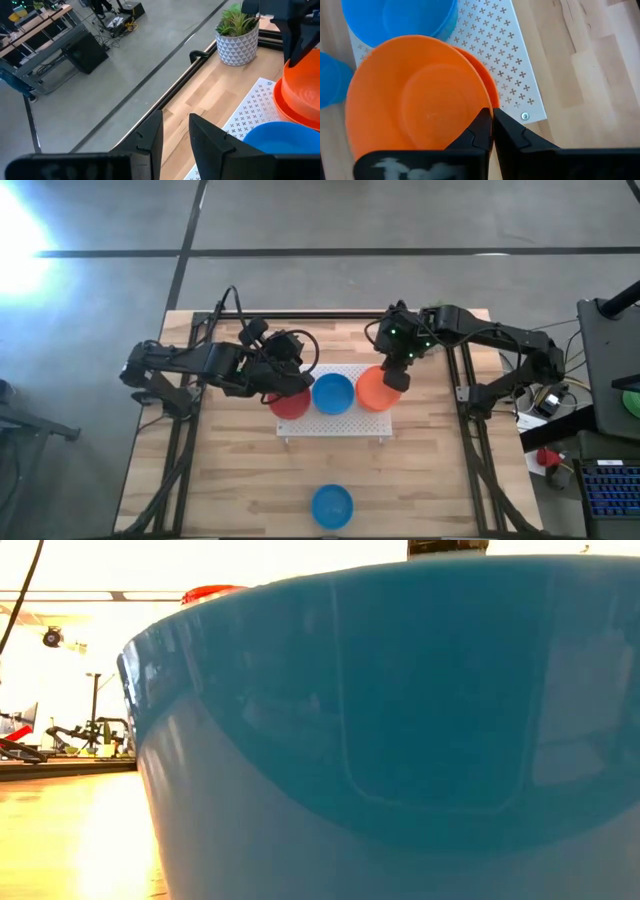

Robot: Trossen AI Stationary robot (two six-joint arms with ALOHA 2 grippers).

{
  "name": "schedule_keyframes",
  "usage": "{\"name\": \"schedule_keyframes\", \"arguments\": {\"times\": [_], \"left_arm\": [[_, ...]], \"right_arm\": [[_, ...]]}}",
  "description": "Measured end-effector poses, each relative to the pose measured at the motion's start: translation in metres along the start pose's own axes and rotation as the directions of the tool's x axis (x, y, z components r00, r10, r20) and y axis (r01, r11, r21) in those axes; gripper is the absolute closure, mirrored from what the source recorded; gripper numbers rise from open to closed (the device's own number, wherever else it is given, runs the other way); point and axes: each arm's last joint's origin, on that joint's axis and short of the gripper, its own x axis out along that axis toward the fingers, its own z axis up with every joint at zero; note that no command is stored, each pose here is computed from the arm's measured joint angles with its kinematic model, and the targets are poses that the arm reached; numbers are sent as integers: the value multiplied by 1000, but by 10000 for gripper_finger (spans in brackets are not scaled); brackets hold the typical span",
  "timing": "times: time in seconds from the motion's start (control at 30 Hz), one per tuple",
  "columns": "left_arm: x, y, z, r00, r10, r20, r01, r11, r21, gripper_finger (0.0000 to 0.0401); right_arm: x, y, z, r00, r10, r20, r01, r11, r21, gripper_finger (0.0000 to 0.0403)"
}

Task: Pick & Place Mini bowls
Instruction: Stack the orange bowl on the orange bowl on the shelf

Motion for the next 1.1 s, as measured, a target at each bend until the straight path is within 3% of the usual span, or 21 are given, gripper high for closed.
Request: {"name": "schedule_keyframes", "arguments": {"times": [0.33,0.6,0.73,1.1], "left_arm": [[0,0,0,1000,1,-3,-1,1000,5,305],[0,0,-1,1000,1,-4,-1,1000,27,305],[0,0,-1,1000,1,-4,-1,1000,28,305],[0,0,-1,1000,1,-4,-1,1000,28,305]], "right_arm": [[-4,1,3,998,5,57,-5,1000,-1,322],[-36,6,9,985,12,173,-4,999,-45,269],[-38,6,9,983,8,183,1,999,-46,262],[-1,-1,11,997,-32,70,35,999,-40,282]]}}
